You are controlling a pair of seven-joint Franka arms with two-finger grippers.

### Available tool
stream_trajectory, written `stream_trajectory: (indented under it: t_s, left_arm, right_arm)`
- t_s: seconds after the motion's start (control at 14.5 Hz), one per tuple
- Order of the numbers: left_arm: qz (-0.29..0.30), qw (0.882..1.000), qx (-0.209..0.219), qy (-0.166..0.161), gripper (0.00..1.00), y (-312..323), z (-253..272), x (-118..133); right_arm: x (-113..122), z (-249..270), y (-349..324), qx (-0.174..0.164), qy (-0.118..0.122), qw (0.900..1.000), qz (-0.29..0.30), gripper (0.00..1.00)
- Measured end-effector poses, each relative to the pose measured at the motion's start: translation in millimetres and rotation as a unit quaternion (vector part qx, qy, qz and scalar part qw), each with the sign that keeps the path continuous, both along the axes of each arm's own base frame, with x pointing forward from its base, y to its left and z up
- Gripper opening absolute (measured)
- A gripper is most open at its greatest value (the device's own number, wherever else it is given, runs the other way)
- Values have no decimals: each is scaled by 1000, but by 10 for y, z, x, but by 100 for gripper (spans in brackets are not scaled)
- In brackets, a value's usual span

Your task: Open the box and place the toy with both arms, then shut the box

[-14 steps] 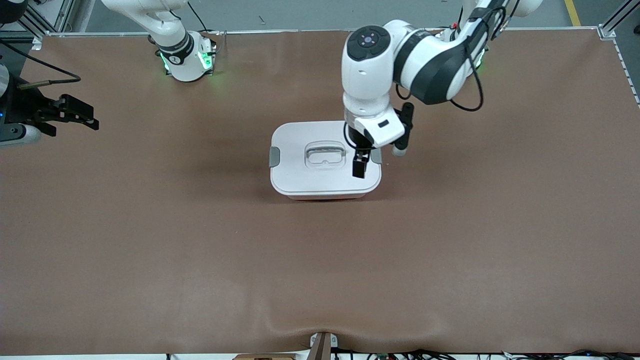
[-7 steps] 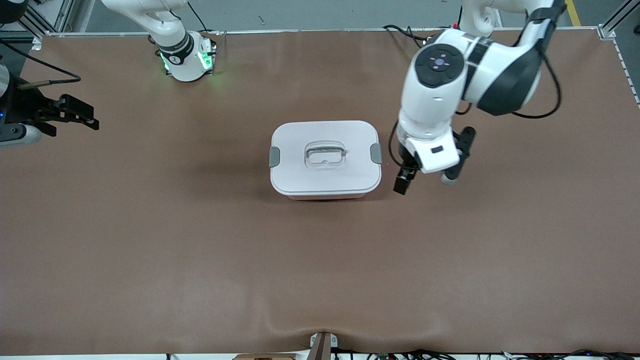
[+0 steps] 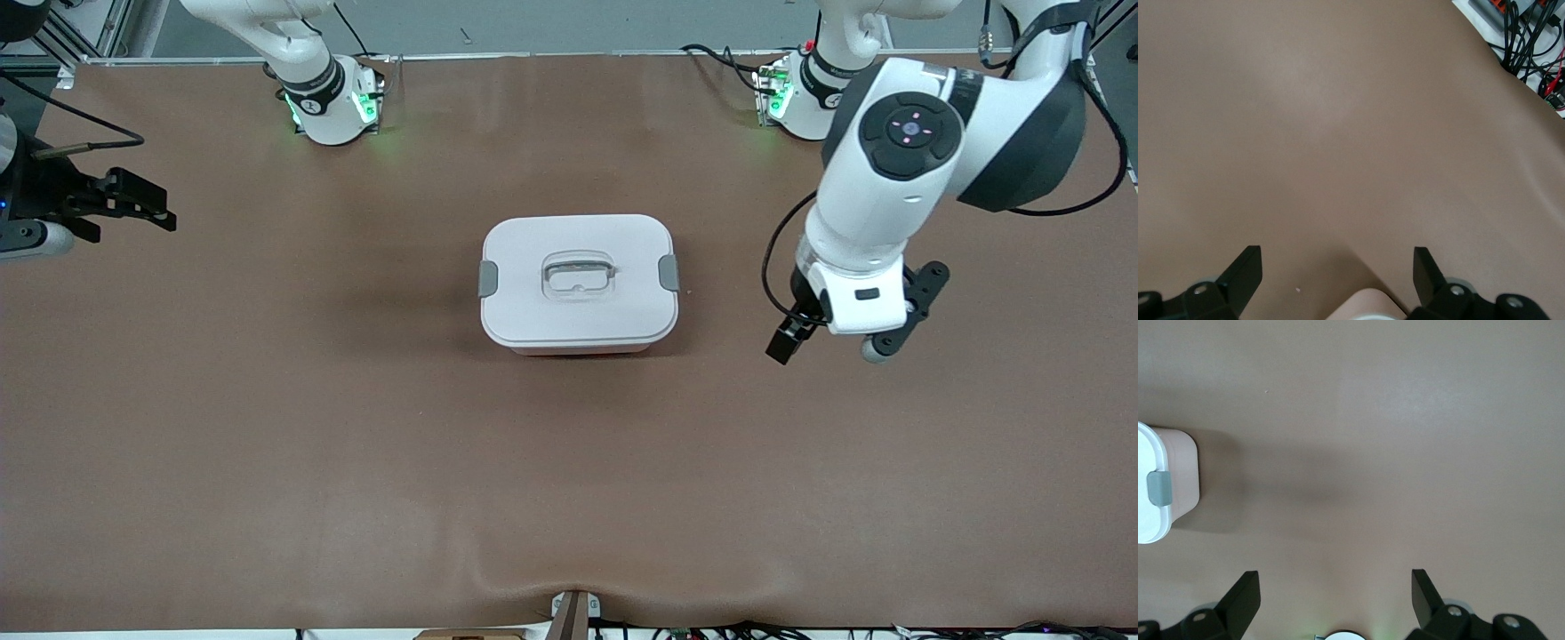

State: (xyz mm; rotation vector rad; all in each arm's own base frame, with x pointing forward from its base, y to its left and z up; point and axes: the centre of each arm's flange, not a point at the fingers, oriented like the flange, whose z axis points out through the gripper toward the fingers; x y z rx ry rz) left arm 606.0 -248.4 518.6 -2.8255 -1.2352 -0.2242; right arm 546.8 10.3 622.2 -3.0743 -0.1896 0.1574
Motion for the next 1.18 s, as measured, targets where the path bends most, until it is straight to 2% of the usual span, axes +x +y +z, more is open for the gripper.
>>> stream_trajectory:
  t_s: [0.76,0.97,1.18]
  left_arm:
    - [-64,998,12,9,100,704,66,252]
    - [-74,997,1,13,100,1006,97,329]
    - [-101,995,-2,1,100,1126,301,311]
  right_arm:
    - [0,-1,1,0,0,1000,0,100]
    - [0,-1,1,0,0,1000,0,100]
    - [0,-1,1,0,0,1000,0,100]
